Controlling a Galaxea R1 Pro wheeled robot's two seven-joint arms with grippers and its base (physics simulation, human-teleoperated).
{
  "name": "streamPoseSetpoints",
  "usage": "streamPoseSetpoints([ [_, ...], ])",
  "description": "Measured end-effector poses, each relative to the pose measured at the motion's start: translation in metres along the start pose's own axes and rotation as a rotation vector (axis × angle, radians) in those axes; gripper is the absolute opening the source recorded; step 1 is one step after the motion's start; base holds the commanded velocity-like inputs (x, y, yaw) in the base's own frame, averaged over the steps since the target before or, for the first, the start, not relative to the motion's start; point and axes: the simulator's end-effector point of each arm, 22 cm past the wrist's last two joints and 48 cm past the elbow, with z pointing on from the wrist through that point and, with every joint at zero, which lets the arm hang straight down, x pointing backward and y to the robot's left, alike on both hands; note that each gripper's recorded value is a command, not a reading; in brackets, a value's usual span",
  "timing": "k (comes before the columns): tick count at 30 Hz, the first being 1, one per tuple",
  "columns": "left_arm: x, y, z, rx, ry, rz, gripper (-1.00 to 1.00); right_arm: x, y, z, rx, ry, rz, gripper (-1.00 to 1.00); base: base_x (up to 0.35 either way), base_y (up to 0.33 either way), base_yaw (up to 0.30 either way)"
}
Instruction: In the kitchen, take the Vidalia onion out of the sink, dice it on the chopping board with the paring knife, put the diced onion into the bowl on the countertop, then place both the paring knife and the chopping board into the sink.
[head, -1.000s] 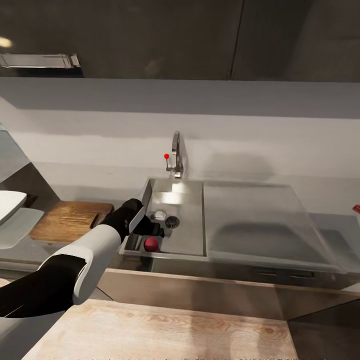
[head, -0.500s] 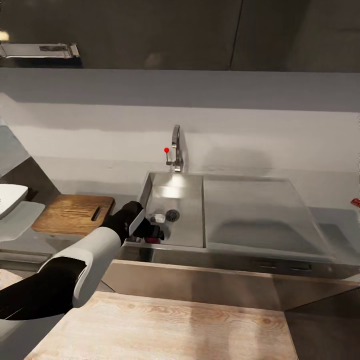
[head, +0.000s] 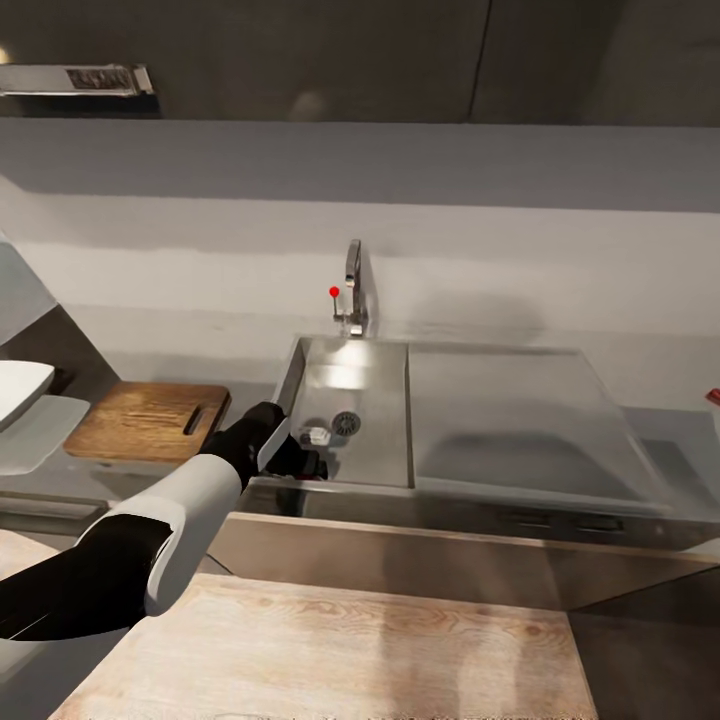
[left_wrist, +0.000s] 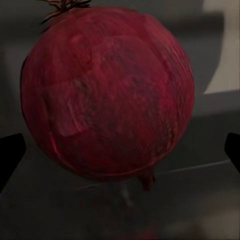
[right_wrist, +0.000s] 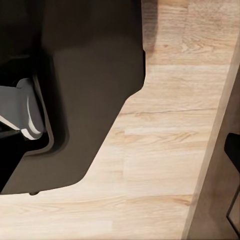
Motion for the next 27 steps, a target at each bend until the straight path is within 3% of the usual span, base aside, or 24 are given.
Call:
streamPoseSetpoints([
  [21, 0.003, 0.0012, 0.008, 0.001, 0.012, -0.002, 1.0, 0.0034, 0.0005, -0.0008, -0.006, 0.009, -0.01, 1.0, 0.0, 0.001, 0.0],
  [27, 0.0028, 0.001, 0.0075, 0.001, 0.011, -0.001, 1.0, 0.0043, 0.0008, -0.0009, -0.006, 0.009, -0.01, 1.0, 0.137, 0.0, 0.0],
])
